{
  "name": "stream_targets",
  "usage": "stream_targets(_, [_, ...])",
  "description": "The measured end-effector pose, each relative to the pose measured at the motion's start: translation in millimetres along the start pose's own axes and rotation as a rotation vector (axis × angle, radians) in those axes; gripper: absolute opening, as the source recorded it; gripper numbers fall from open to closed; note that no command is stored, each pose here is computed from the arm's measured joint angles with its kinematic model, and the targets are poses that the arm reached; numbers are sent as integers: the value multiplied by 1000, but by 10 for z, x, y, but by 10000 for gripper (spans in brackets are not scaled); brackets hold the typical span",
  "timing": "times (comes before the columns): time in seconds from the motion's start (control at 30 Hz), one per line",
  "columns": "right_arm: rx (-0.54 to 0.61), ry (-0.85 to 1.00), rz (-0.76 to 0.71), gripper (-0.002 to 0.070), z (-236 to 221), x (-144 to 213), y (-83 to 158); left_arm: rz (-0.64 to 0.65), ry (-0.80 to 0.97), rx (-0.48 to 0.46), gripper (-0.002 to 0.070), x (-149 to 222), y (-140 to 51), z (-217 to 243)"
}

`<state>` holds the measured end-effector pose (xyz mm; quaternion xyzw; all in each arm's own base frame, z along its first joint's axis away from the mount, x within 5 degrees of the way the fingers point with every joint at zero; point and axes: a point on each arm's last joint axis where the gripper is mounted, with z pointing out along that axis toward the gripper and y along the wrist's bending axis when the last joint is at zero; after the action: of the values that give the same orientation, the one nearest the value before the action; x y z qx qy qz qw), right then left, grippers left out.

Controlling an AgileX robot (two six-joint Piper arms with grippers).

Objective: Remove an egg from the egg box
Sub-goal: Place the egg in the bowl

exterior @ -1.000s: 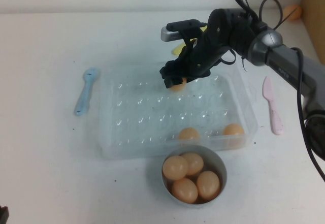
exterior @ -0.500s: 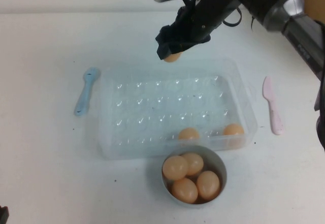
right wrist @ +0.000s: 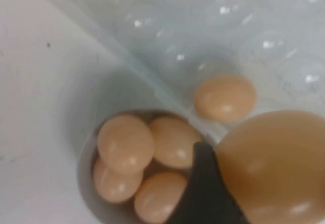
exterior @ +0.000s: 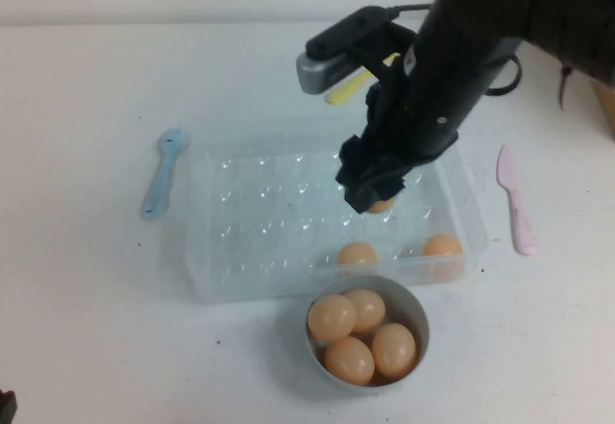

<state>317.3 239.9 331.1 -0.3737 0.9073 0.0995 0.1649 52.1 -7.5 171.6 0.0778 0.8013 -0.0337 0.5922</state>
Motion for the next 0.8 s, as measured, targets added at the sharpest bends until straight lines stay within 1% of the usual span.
stream_targets(0.1, [-2,40,7,428,-103,282,48,0,0,0,-4,0,0,0])
stream_targets(0.17, [-28,69,28,427,-126,463,97,0,0,0,-4,0,0,0])
stream_targets(0.27, [-93,89,71,427,-64,721,184,0,0,0,-4,0,0,0])
stream_targets(0.33, [-110,65,96,427,36,821,213,0,0,0,-4,0,0,0])
stream_targets(0.43, [-104,24,117,427,166,866,205,0,0,0,-4,0,0,0])
stream_targets(0.53, [-96,4,117,427,236,836,188,0,0,0,-4,0,0,0])
stream_targets(0.8, [-101,85,88,427,574,824,144,0,0,0,-4,0,0,0])
